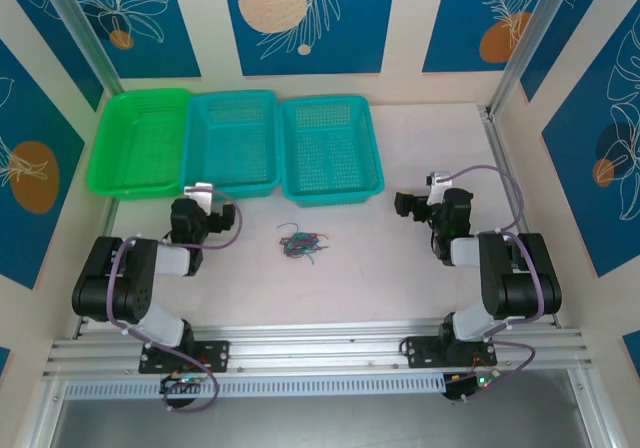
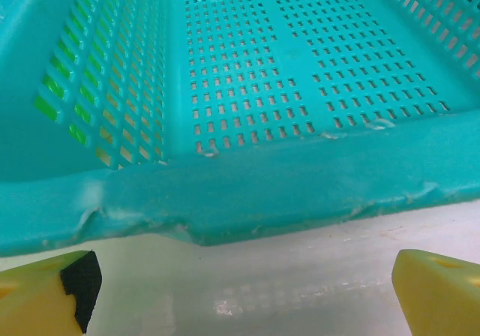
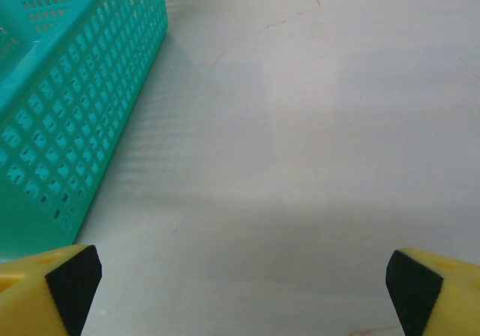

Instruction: Untangle the cables

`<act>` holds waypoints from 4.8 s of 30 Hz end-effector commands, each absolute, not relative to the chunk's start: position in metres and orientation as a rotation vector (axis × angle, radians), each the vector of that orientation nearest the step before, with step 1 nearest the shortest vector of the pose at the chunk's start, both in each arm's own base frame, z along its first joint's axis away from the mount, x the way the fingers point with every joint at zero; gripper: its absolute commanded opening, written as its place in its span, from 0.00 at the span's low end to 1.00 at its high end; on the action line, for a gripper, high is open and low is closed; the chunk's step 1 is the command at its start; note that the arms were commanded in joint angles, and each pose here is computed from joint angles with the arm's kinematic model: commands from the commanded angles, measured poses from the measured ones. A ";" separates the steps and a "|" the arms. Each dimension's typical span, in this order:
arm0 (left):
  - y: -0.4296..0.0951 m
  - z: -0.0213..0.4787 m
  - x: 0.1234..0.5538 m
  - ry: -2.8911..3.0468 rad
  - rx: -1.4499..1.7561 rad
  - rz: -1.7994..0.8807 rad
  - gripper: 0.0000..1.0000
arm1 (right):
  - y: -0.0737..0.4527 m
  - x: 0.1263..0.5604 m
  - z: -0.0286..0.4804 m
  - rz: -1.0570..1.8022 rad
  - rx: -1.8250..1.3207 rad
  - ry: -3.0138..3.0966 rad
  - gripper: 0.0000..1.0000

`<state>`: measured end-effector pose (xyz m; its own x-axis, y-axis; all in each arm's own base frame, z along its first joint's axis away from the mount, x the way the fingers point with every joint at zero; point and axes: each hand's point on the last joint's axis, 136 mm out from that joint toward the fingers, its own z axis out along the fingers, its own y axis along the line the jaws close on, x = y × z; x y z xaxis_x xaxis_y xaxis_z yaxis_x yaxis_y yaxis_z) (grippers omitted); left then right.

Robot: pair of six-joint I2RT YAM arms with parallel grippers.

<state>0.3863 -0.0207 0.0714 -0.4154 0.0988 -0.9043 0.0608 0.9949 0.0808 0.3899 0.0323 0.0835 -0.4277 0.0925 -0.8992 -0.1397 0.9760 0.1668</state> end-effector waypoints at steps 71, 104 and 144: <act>-0.200 0.057 0.312 2.461 -0.469 -0.752 0.57 | 0.326 0.277 0.039 0.588 -0.432 2.434 0.99; -0.253 0.086 0.260 2.524 -0.330 -1.295 1.00 | 0.326 0.206 0.054 0.759 -0.868 2.122 0.00; -0.309 0.319 0.229 1.647 0.407 -1.650 0.00 | 0.285 0.205 0.280 1.539 -0.649 1.695 0.93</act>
